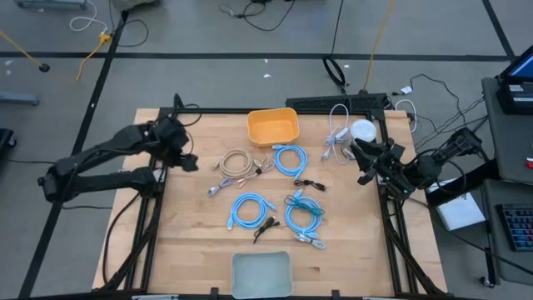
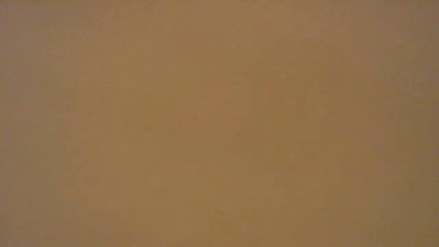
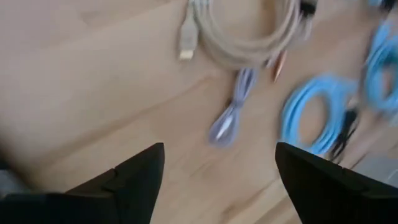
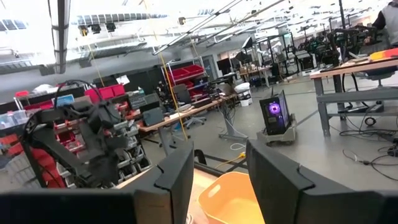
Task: Pick & Place USB Port
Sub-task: Put the brown HDMI cable into the yellow bin
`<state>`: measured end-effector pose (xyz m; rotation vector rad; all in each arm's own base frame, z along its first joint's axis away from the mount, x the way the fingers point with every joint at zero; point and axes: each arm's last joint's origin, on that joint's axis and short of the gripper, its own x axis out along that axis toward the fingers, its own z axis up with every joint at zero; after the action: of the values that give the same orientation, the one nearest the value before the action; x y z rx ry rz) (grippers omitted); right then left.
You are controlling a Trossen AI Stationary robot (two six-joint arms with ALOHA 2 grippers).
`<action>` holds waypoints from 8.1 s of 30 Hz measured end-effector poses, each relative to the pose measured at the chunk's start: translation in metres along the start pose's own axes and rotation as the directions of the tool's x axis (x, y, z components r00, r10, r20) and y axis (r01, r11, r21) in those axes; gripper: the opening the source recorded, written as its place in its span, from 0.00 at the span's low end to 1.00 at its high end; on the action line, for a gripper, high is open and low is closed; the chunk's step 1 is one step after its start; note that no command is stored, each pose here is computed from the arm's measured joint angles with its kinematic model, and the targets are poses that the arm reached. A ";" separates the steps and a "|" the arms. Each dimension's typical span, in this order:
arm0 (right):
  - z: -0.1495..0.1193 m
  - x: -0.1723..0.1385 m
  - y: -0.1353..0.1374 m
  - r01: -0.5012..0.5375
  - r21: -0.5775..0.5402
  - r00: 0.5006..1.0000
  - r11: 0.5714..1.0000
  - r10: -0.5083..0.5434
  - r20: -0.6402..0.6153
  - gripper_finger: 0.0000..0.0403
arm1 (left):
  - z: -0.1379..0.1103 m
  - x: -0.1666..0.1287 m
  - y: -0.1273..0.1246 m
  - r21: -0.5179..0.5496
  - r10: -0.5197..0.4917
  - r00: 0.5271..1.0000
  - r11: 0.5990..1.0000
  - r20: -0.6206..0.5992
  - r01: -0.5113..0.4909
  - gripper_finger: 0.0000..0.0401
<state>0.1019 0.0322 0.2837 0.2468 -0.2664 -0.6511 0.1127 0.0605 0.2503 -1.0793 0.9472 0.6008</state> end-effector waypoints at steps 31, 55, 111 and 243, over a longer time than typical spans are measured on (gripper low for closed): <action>0.000 0.000 0.000 -0.004 -0.004 1.000 1.000 0.004 -0.001 0.35 | 0.030 0.124 -0.008 -0.125 -0.160 0.986 0.978 0.054 0.166 0.64; 0.000 0.000 0.000 -0.005 -0.005 1.000 1.000 0.005 -0.001 0.35 | 0.028 0.130 -0.005 -0.219 -0.055 0.995 0.973 0.077 0.071 0.64; -0.030 0.007 0.022 -0.010 0.019 0.997 1.000 0.011 -0.074 0.35 | 0.144 0.035 -0.065 0.318 -0.245 0.820 0.945 0.517 0.082 0.01; -0.037 0.008 0.027 -0.006 0.046 0.996 0.999 0.011 -0.092 0.35 | 0.261 0.140 -0.131 0.400 0.268 0.844 0.787 0.464 -0.469 0.01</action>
<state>0.1349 0.0531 0.2581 0.3188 -0.1939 -0.6238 0.3764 0.2484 0.2304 -0.2736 0.9027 0.8050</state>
